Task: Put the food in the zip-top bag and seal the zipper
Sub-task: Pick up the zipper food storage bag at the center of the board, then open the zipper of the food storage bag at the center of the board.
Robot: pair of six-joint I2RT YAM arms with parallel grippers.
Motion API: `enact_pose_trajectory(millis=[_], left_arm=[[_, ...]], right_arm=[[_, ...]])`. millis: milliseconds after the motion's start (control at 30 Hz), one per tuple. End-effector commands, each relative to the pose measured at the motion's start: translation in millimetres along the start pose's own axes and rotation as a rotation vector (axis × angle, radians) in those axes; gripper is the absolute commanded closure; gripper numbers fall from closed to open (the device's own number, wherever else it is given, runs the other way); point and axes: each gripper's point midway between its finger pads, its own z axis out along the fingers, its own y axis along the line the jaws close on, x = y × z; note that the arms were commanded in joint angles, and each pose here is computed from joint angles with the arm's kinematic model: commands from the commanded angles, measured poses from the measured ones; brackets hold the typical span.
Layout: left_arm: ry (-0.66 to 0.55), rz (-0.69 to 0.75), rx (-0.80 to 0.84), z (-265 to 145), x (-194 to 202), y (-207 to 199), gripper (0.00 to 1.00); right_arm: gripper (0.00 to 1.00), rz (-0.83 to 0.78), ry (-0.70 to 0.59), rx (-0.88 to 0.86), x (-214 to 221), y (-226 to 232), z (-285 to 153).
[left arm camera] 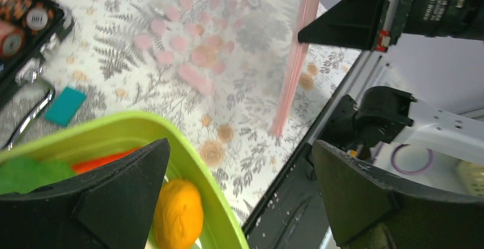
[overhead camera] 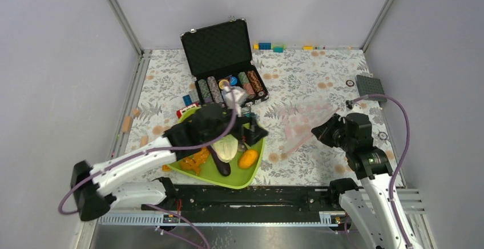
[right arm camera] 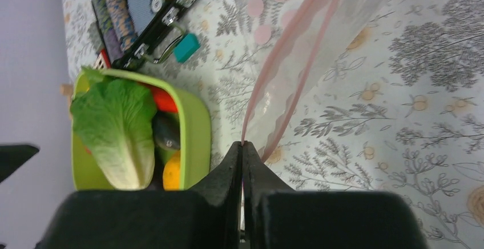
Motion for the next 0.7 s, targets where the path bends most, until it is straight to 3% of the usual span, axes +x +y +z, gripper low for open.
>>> enact_pose_trajectory(millis=[0,267,667], left_arm=[[-0.027,0.203,-0.111,42,-20,-15,0.01],[-0.001,0.298,-0.017,100,-4,-82,0.03],[0.052,0.227,0.092,128,36,-95,0.22]], right_arm=[[1.00,-0.054,0.089,-0.124,14,25,-18],[1.00,-0.043,0.127,-0.215,22,44,-36],[1.00,-0.012,0.184,-0.247,34,49,-48]])
